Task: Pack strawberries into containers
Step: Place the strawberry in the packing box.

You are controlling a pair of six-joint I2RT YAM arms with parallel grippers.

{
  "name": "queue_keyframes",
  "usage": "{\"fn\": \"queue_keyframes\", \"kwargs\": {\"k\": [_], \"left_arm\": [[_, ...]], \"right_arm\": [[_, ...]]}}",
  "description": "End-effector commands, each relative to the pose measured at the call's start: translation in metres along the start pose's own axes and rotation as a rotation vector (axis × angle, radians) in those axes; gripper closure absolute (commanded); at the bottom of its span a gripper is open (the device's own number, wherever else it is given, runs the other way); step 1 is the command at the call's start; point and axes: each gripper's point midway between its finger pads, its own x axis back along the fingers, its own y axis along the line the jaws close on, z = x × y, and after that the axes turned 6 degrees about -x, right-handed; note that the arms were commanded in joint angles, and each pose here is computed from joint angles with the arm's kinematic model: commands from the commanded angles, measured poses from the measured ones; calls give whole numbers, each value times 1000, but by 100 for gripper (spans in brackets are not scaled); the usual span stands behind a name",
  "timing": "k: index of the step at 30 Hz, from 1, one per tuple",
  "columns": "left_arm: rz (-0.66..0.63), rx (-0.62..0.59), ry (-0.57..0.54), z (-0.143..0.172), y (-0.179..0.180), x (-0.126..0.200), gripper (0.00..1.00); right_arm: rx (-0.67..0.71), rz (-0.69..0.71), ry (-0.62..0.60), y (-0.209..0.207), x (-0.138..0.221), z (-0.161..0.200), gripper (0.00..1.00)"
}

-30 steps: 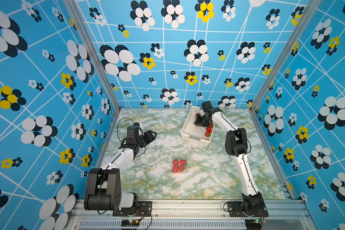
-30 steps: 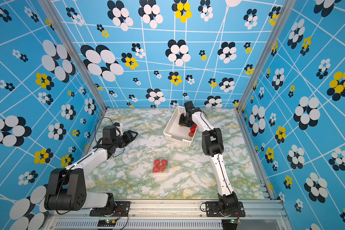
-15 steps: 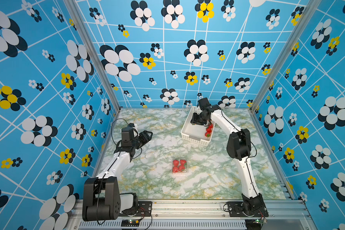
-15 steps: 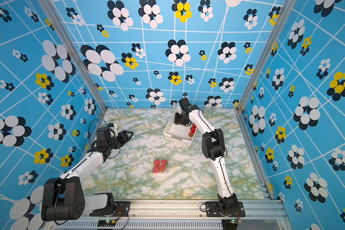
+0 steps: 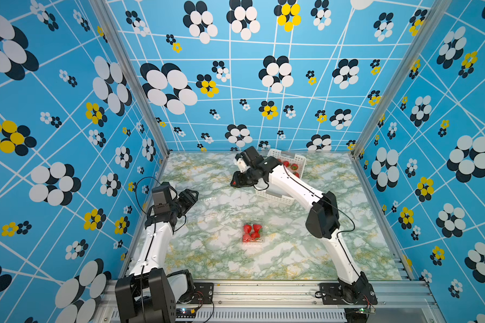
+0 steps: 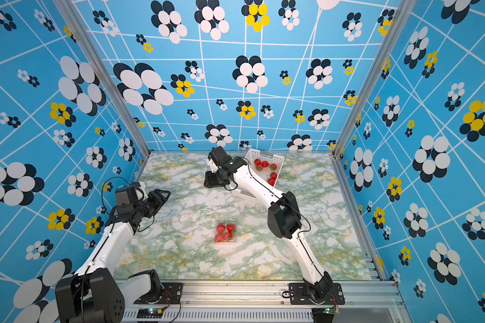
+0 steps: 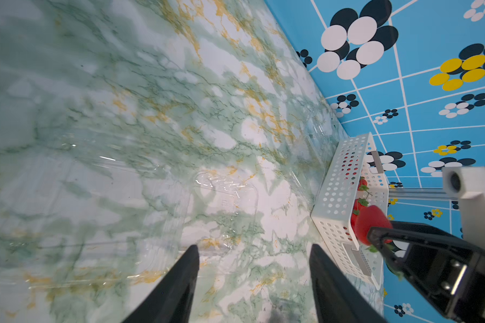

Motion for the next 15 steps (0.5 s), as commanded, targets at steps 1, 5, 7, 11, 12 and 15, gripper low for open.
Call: {"fn": "queue_keyframes", "kwargs": {"k": [1,5,7,11,12,15], "left_arm": [[-28,30,49,17,11,3,36],[-38,42,72,25,16,1,36],[-43,49,85,29,19,-1,36],[-47,49,98,34,22,-1,36],[-51,46,98,35,23,-1,36],[-55,44,105,37,24,-1,36]], "right_arm": [[32,-28,65,14,-17,17,82],[46,-50,101,25,-37,30,82],[54,-55,121,28,-44,36,82],[68,-66,135,31,-55,43,82],[71,-69,135,33,-57,44,82],[84,-84,130,39,-62,45,82]]}}
